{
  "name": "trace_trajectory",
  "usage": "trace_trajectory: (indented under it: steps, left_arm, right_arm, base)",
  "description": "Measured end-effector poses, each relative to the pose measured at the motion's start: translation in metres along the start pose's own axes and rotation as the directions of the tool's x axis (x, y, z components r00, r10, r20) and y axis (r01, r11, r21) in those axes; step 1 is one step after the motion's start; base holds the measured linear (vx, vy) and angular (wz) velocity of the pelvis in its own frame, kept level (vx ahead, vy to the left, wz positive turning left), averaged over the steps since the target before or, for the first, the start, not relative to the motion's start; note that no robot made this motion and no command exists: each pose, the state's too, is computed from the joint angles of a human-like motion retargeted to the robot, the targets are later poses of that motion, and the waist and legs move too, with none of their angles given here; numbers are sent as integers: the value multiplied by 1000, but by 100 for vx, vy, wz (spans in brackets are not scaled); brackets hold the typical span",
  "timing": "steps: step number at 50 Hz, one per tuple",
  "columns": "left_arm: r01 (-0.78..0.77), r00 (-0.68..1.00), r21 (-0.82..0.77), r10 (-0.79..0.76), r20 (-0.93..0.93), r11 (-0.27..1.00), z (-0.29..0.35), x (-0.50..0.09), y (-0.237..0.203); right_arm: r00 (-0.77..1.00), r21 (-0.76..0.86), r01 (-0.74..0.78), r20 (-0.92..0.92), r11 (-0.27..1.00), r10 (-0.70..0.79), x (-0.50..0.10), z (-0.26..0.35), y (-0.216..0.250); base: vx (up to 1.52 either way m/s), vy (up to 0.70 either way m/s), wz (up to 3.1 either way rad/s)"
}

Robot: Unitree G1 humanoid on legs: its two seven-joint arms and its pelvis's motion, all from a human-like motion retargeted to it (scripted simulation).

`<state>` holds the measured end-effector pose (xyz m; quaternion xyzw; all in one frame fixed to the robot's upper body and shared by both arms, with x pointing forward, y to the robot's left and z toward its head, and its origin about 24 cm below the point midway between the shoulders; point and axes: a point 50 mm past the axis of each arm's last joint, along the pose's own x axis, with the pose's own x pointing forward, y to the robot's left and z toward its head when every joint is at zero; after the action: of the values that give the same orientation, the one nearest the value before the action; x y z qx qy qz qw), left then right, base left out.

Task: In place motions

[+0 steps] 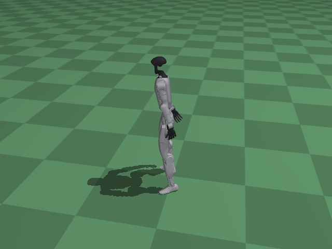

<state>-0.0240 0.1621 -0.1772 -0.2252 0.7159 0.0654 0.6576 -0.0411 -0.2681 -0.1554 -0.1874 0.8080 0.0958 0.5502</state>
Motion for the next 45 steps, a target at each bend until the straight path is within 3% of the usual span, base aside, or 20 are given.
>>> trace_trajectory:
  steps: [5,12,18,30,36,39,42,45]
  left_arm:
    - [-8,998,29,6,55,1000,31,-3,-1]
    - [-94,933,139,39,357,986,120,-24,-7]
    - [-23,957,334,-76,280,942,141,-37,-2]
    - [-21,968,314,-60,245,949,111,-21,-10]
    - [-2,1000,378,6,-8,926,55,-13,14]
    - [-63,992,363,98,-78,930,30,-12,25]
    - [-182,977,267,205,-59,946,16,-7,20]
    - [-181,982,101,186,-38,978,3,0,4]
  right_arm:
    - [999,28,16,46,999,-17,-1,11,-1]
    - [902,26,237,366,971,-229,-33,90,-51]
    - [879,-125,289,426,949,-212,-63,134,-71]
    - [768,-54,270,615,961,-181,-70,149,-60]
    - [878,-148,191,467,970,-101,-36,108,-32]
    - [943,-160,130,326,978,-72,-19,80,-14]
    - [981,-120,61,190,991,-37,-10,58,-3]
    - [992,-79,31,127,996,-20,-5,40,2]
  base:
    - [-13,-4,-4]
    - [-21,-6,-29]
    - [-7,4,-39]
    - [7,1,1]
    - [18,-1,7]
    - [18,-2,-32]
    - [6,-1,-30]
    - [12,-2,12]
